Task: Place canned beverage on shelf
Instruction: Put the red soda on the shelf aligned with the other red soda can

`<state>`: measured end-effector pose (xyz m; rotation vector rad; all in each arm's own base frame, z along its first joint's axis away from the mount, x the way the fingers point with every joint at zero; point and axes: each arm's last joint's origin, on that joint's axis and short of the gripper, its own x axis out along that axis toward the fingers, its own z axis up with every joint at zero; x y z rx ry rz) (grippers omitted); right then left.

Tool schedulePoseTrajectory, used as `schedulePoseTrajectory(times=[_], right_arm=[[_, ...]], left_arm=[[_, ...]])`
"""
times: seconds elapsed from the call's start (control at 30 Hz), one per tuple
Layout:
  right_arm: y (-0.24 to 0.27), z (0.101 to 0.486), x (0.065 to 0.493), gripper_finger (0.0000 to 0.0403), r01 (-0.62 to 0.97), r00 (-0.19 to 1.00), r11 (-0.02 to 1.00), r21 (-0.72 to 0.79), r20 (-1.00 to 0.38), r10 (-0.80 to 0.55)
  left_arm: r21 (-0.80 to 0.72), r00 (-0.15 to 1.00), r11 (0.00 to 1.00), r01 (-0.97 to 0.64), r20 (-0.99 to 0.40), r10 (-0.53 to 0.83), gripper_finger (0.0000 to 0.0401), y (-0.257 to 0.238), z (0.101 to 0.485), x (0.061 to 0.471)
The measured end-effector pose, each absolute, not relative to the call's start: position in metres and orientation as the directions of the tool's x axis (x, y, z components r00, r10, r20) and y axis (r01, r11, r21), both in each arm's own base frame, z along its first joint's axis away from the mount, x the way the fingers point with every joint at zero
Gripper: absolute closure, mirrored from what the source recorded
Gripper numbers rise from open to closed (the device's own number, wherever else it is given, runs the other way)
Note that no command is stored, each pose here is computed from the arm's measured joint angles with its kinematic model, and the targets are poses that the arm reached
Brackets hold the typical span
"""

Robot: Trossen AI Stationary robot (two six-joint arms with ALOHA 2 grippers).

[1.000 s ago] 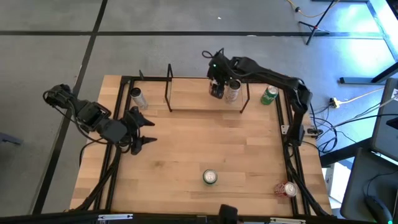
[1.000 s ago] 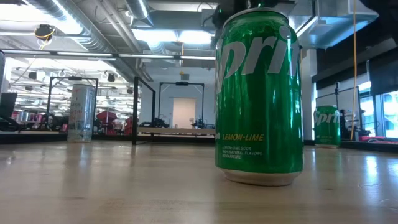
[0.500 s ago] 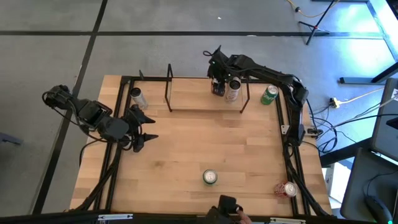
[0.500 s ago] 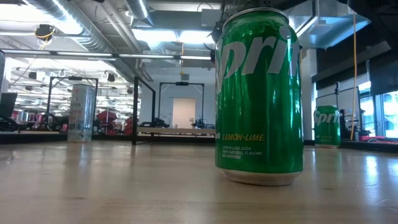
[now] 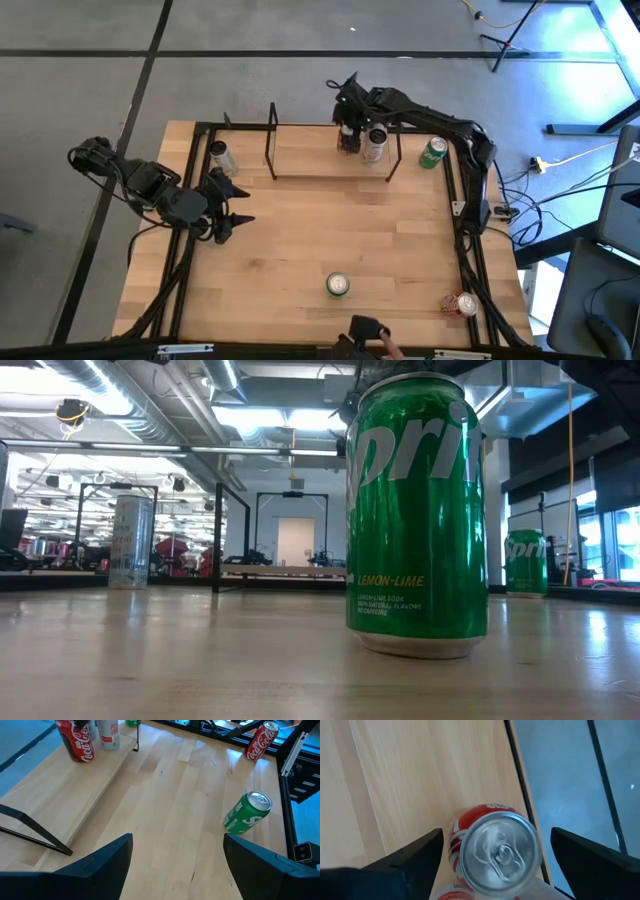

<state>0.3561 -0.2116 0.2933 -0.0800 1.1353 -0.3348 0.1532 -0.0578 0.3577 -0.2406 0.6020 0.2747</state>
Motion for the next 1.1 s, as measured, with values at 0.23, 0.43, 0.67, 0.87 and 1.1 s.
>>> schedulePoseTrajectory(times=[0.23, 0.43, 0.67, 0.87, 1.1], right_arm=[[-0.182, 0.345, 0.355, 0.0046, 0.218, 0.441, 0.953, -0.212, -0.849, -0.290], [-0.124, 0.387, 0.346, 0.0045, 0.174, 0.477, 0.982, -0.074, -0.866, -0.150], [-0.047, 0.405, 0.331, 0.0045, 0.137, 0.456, 0.987, 0.086, -0.890, 0.014], [0.011, 0.405, 0.312, 0.0045, 0.179, 0.302, 0.983, 0.048, -0.953, -0.009], [0.057, 0.394, 0.271, 0.0045, 0.277, 0.259, 0.958, 0.069, -0.966, -0.005]], left_arm=[[-0.144, 0.790, 0.937, -0.320, -0.587, 0.179, 0.0103, -0.058, 0.358, 0.153], [-0.161, 0.789, 0.940, -0.302, -0.595, 0.151, 0.0103, -0.059, 0.357, 0.153], [-0.164, 0.791, 0.943, -0.290, -0.595, 0.140, 0.0103, -0.061, 0.357, 0.152], [-0.159, 0.791, 0.945, -0.287, -0.596, 0.140, 0.0103, -0.061, 0.357, 0.152], [-0.155, 0.789, 0.945, -0.287, -0.598, 0.141, 0.0103, -0.061, 0.357, 0.152]])
